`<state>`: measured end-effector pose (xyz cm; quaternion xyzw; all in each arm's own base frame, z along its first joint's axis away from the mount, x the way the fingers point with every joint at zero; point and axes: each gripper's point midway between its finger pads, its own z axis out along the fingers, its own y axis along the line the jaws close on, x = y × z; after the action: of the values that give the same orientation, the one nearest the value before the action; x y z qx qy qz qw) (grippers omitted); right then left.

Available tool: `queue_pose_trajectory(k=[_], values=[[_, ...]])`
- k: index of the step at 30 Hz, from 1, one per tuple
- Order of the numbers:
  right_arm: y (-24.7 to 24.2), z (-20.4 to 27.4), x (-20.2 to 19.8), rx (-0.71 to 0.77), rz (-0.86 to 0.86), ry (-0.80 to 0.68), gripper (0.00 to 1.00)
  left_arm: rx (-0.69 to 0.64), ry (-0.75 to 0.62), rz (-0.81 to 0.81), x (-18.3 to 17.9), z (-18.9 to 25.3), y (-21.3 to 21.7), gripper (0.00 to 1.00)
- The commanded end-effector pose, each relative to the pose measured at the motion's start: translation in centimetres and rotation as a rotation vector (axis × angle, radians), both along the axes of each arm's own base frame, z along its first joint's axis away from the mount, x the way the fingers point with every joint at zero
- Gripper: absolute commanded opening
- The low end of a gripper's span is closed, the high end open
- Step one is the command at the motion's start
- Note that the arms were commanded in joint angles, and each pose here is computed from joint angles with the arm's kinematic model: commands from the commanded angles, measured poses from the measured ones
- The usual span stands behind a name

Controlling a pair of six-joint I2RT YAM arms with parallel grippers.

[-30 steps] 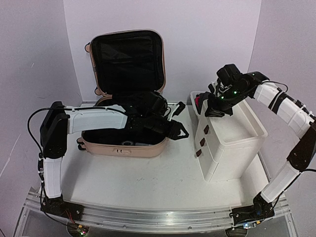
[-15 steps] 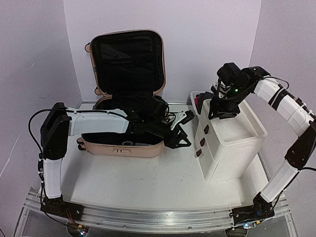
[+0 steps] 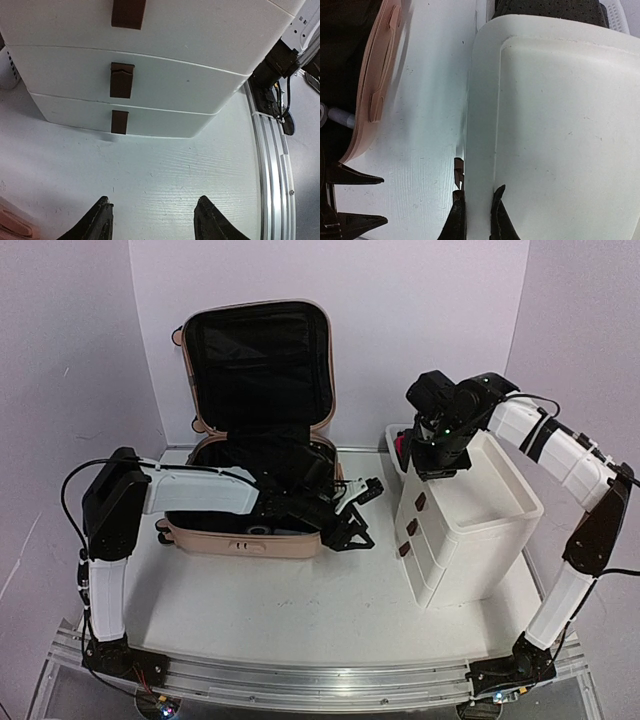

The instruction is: Open, take out, and arrange the luggage

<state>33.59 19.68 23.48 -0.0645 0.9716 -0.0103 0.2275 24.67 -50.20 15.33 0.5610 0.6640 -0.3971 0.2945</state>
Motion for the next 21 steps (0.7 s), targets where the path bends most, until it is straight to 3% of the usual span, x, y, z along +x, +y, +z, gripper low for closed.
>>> queue_pose_trajectory(k=[1,7,21], values=[[-3.0,-2.2,-1.3,-0.130,-0.014,0.097,0.00,-0.091,-0.044,-0.015,1.6,2.7,-2.3,0.54],[-1.3,-1.3,-2.5,-0.018,0.026,0.139,0.00,-0.133,-0.087,-0.024,2.7,3.4,-5.8,0.49],[-0.3,1.2,-3.9,0.083,0.101,0.127,0.00,-0.167,-0.186,-0.026,2.9,1.0,-10.9,0.55]])
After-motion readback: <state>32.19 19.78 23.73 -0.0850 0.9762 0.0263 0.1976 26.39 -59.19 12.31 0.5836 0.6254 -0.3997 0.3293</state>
